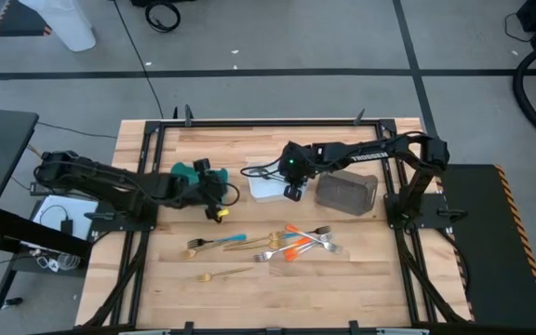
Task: Sort silverware by color (type)
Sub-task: Put the blue fork into the white bin, then put the gold fork into the green bin
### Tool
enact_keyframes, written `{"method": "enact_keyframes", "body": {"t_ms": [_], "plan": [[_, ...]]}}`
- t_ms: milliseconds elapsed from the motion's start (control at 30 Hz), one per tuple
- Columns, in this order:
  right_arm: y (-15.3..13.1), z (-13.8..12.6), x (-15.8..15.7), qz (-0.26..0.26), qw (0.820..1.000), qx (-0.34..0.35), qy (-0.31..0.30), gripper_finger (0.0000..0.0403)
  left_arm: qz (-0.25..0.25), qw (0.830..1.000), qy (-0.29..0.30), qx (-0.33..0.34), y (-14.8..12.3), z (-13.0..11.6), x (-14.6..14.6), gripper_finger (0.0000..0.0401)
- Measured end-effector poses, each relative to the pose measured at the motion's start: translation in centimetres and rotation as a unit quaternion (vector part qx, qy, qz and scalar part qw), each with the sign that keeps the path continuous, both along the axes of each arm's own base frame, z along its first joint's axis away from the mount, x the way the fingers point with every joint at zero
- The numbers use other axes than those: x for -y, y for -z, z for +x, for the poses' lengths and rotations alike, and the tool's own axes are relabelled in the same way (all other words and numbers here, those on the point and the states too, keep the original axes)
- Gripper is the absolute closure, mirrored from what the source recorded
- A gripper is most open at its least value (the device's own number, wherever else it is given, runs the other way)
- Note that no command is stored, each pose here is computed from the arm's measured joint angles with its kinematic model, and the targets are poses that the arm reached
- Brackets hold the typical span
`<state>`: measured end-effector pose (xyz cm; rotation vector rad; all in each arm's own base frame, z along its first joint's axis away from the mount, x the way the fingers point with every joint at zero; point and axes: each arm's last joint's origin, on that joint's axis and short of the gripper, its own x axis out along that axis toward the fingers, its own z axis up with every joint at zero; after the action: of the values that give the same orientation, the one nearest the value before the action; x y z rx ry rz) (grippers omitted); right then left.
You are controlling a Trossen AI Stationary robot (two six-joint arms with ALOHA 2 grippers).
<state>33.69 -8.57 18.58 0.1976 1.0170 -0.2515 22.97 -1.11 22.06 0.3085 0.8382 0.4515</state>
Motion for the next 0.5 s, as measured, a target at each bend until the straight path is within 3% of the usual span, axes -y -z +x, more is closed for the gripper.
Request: {"method": "enact_keyframes", "body": {"t_ms": [333, 500], "plan": [[0.0, 0.1, -0.3, 0.003, 1.0, 0.004, 0.0, 0.0288, -0.067, 0.997, 0.028, 0.039, 0.7, -0.3, 2.9, 0.0241], [0.1, 0.2, -1.5, -0.008, 1.0, -0.01, 0.003, 0.0261, -0.093, 0.993, 0.046, 0.05, 0.9, -0.8, 4.8, 0.0241]]}}
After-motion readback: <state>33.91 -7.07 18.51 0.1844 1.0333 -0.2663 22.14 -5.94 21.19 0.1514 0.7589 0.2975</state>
